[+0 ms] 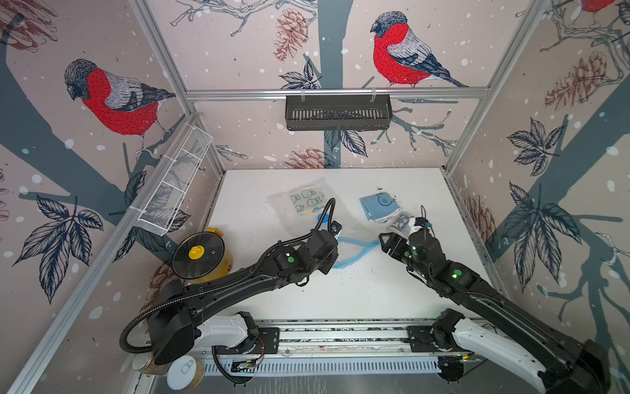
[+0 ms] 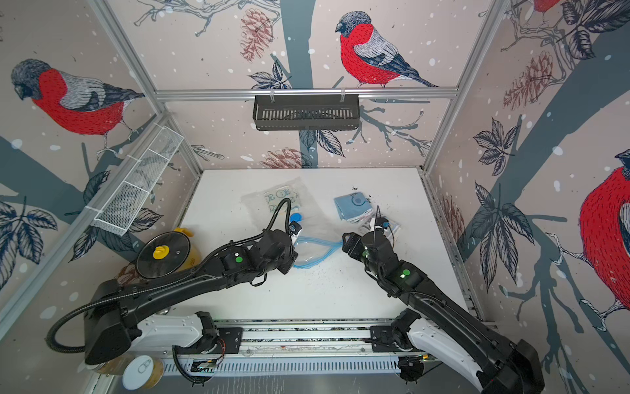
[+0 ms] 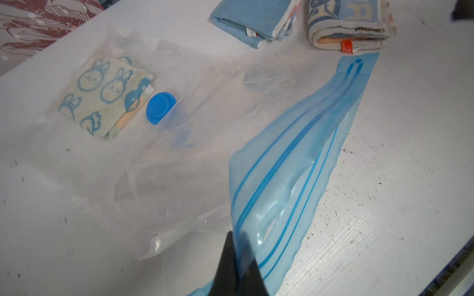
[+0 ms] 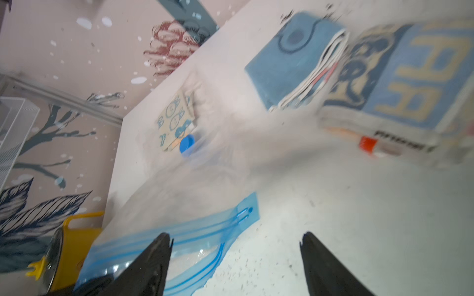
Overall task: Place the folded towel into the vacuum bag
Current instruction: Adjust the vacuum bag at the center of the board, then move the towel to the center of the board.
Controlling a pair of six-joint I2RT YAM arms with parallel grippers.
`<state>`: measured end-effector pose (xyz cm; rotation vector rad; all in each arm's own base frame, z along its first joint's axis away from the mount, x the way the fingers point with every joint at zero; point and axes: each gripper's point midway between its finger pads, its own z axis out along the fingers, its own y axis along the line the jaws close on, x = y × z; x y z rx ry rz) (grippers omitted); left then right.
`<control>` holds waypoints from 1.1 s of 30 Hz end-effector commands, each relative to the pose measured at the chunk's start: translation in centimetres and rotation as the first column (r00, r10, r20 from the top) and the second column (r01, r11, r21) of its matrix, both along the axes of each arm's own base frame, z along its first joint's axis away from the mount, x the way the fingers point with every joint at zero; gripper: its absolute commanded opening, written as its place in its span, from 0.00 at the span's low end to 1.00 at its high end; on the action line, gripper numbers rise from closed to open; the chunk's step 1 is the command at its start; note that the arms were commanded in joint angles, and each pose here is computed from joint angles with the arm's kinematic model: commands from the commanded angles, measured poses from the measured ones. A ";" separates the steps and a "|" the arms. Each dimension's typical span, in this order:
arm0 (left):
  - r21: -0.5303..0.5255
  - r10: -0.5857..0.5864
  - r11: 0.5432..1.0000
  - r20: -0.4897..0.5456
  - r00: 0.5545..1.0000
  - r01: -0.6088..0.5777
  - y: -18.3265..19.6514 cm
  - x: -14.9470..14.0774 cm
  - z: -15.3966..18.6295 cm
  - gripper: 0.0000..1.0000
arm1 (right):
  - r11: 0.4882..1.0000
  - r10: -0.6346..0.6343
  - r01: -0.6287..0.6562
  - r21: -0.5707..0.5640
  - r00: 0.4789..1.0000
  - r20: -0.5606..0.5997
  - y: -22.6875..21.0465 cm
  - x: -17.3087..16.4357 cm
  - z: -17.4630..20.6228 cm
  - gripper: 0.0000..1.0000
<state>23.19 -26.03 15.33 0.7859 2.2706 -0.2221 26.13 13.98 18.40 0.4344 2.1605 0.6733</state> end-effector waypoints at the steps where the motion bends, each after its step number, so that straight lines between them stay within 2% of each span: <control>1: 0.049 0.059 0.997 -0.151 0.987 -0.052 1.8 -1.4 -2.8 0.00 | 0.994 -0.031 0.023 -0.110 0.997 -0.065 -3.2 0.1 -0.9 0.83; 4: 0.051 0.081 0.996 -0.208 0.975 -0.072 2.8 -1.8 -4.5 0.00 | 0.995 -0.039 0.028 -0.096 0.993 -0.113 -4.7 1.6 -1.5 0.85; 6: 0.008 0.092 0.996 -0.233 0.968 -0.093 3.2 -1.5 -4.8 0.00 | 0.997 -0.020 0.010 -0.071 0.988 -0.151 -4.9 2.8 -2.1 0.86; 11: -0.122 0.116 0.981 -0.244 0.963 -0.149 3.7 0.4 -3.4 0.00 | 0.994 0.009 -0.037 -0.106 0.970 -0.244 -4.8 5.7 -3.1 0.86; 15: -0.156 0.095 0.979 -0.232 0.968 -0.134 3.8 0.9 -2.7 0.00 | 0.984 -0.004 -0.058 -0.168 0.937 -0.349 -4.9 7.5 -4.8 0.85; 21: -0.164 0.086 0.978 -0.230 0.969 -0.126 4.1 0.9 -2.5 0.00 | 0.956 -0.166 0.032 -0.292 0.879 -0.448 -7.2 9.2 -7.2 0.89; 26: -0.189 0.070 0.975 -0.230 0.971 -0.116 3.9 0.7 -2.1 0.00 | 0.923 -0.263 0.075 -0.377 0.837 -0.479 -9.5 9.7 -8.4 0.89; 30: -0.189 0.076 0.974 -0.244 0.967 -0.125 3.8 0.6 -1.8 0.00 | 0.914 -0.294 0.082 -0.396 0.809 -0.510 -11.0 9.5 -9.7 0.89; 33: -0.200 0.065 0.972 -0.265 0.962 -0.121 3.5 0.4 -1.8 0.00 | 0.921 -0.268 0.055 -0.385 0.807 -0.527 -10.8 10.0 -10.4 0.86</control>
